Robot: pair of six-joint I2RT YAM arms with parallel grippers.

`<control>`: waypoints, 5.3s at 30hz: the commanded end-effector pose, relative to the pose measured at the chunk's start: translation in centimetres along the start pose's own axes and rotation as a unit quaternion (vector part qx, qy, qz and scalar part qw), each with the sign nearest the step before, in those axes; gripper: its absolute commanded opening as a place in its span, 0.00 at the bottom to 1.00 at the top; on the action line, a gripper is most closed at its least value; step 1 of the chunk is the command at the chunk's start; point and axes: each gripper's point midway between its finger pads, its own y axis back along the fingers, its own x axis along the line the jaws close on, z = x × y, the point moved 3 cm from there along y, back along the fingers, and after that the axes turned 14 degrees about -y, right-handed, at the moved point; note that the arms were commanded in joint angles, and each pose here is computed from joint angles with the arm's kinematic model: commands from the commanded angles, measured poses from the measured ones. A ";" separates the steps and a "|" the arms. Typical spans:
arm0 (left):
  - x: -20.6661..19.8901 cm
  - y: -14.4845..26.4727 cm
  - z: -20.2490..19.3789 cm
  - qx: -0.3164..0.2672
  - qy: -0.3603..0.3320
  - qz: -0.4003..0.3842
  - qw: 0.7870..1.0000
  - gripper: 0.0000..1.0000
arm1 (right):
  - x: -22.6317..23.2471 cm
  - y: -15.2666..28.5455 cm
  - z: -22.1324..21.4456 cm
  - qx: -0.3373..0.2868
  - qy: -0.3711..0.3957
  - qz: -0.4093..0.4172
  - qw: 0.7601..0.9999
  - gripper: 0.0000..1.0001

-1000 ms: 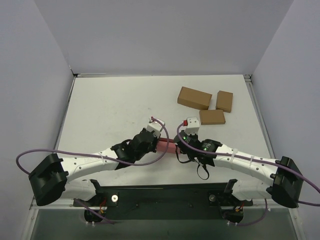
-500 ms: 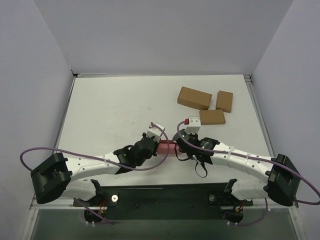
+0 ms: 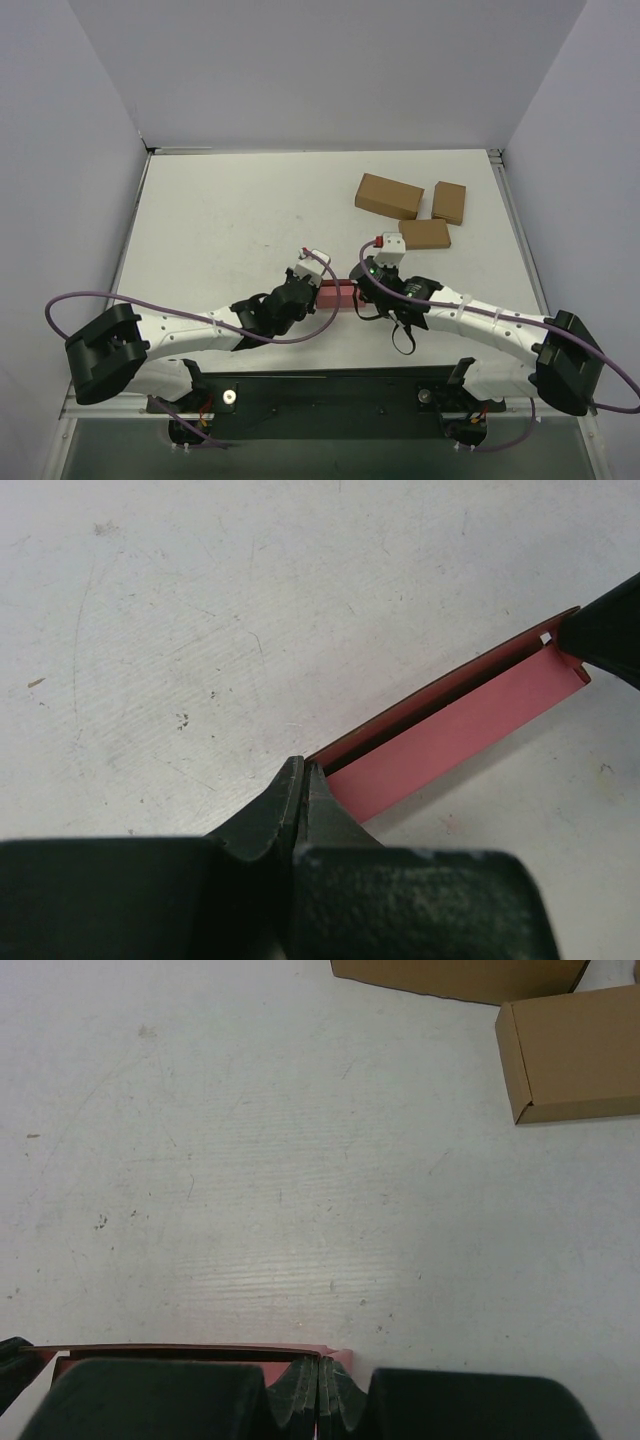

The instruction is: Fold the paper box

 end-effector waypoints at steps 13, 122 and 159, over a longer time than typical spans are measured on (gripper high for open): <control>-1.7 -0.3 3.2 -0.040 0.020 -0.031 0.999 0.00 | -1.8 0.6 -1.4 0.005 0.044 0.006 0.999 0.00; -4.3 -0.3 -8.8 -0.012 -0.051 0.046 0.998 0.00 | -2.4 3.5 0.2 0.064 -0.117 0.065 0.989 0.41; -4.5 -0.2 -8.8 -0.016 -0.053 0.045 0.997 0.00 | -3.0 2.4 0.6 0.067 -0.188 0.073 0.977 0.48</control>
